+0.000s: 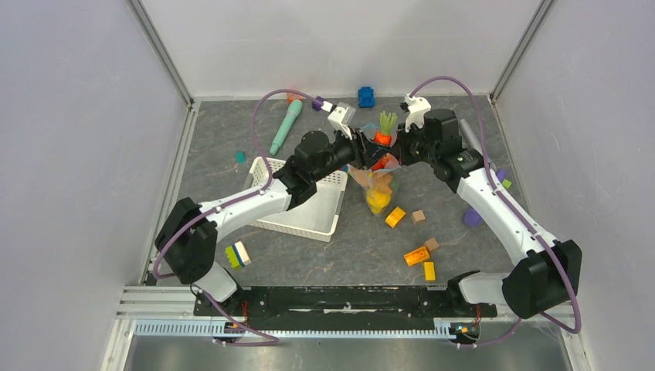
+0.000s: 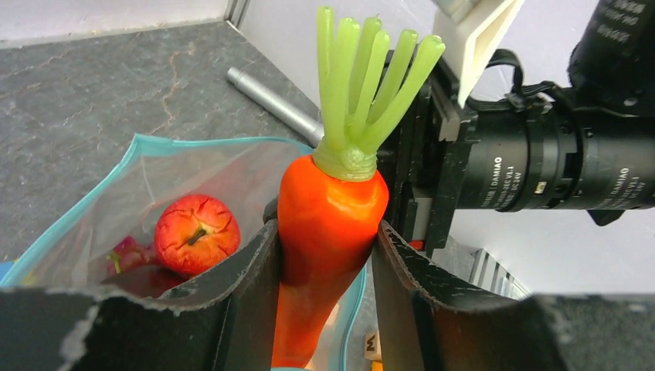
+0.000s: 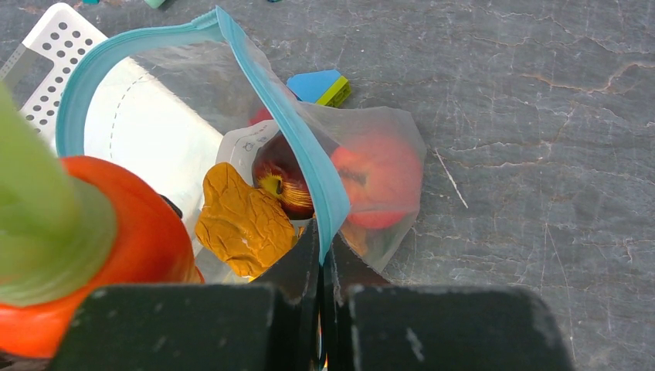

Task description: Place the food in the zip-top bag and seal the zipper

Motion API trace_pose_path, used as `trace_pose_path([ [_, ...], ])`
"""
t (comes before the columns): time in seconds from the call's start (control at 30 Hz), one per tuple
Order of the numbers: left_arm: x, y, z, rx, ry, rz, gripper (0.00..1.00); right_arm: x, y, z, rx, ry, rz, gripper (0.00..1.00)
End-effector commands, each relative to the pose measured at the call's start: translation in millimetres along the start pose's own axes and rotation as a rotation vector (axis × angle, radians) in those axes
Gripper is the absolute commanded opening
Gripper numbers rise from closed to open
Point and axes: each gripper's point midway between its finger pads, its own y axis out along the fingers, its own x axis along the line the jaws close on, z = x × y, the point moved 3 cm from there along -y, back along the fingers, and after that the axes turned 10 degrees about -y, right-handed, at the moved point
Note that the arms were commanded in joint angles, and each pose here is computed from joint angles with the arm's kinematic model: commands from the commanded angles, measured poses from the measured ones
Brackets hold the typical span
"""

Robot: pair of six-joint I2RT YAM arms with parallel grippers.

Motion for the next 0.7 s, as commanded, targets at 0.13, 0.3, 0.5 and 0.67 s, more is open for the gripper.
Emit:
trace_pose_path([
  [0.13, -2, -12, 3, 0.002, -0.117, -0.092, 0.03, 2, -6, -14, -0.066, -0.008, -0.002, 0.0],
  [0.3, 14, -13, 11, 0.039, -0.154, -0.215, 0.09, 2, -7, -15, -0.075, -0.002, -0.001, 0.0],
  [0.5, 17, -11, 16, 0.081, -0.164, -0.254, 0.45, 3, -8, -16, -0.079, 0.0, -0.002, 0.0],
  [0.67, 8, -10, 9, 0.099, -0.136, -0.224, 1.0, 3, -9, -16, -0.083, 0.001, -0.003, 0.0],
])
